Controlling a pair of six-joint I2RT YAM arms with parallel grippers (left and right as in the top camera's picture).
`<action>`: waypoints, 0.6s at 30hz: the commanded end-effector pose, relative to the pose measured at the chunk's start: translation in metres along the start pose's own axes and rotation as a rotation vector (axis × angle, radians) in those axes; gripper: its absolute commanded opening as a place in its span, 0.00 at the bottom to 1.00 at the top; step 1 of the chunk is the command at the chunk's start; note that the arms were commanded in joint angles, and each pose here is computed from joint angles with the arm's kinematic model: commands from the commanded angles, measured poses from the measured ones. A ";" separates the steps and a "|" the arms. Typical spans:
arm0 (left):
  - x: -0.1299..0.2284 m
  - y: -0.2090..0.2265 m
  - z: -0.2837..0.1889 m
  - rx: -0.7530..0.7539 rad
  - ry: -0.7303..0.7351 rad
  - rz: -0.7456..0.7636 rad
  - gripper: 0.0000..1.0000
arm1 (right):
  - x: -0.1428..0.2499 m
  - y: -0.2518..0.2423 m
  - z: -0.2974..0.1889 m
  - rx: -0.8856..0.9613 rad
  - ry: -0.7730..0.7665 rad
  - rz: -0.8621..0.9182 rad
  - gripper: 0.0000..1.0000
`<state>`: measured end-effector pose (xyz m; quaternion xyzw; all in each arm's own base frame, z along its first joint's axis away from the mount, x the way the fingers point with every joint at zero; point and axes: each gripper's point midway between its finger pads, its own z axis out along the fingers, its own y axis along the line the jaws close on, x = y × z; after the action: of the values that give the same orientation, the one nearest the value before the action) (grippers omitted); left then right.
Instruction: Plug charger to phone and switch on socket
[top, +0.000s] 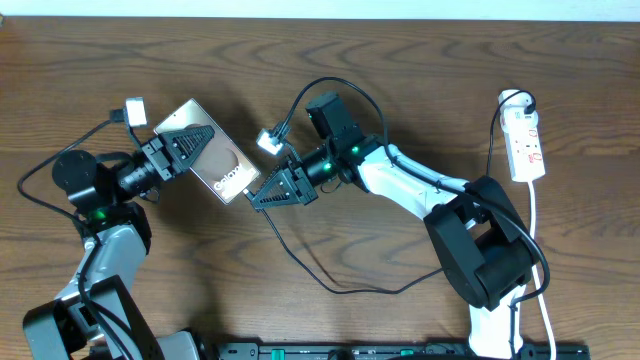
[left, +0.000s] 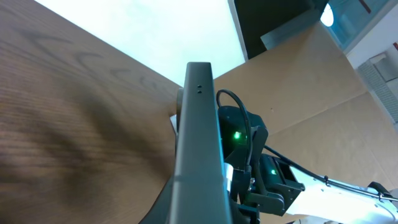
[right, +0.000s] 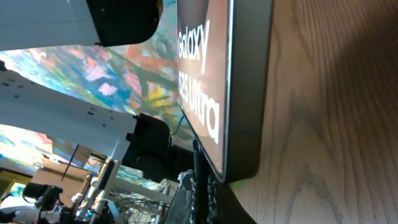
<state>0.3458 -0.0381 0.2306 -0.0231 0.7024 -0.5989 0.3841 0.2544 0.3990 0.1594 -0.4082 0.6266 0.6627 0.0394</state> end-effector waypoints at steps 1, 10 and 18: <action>0.016 -0.015 0.003 0.062 0.108 0.025 0.07 | -0.006 0.004 0.001 -0.012 -0.002 -0.017 0.01; 0.021 -0.017 0.002 0.076 0.134 0.030 0.08 | -0.006 0.004 0.000 -0.012 -0.003 -0.009 0.01; 0.023 -0.019 0.002 0.083 0.147 0.034 0.08 | -0.006 0.003 0.000 -0.012 -0.003 -0.009 0.01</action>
<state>0.3405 -0.0416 0.2321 -0.0035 0.7023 -0.6025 0.3791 0.2507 0.3994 0.1603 -0.4077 0.6233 0.6666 0.0311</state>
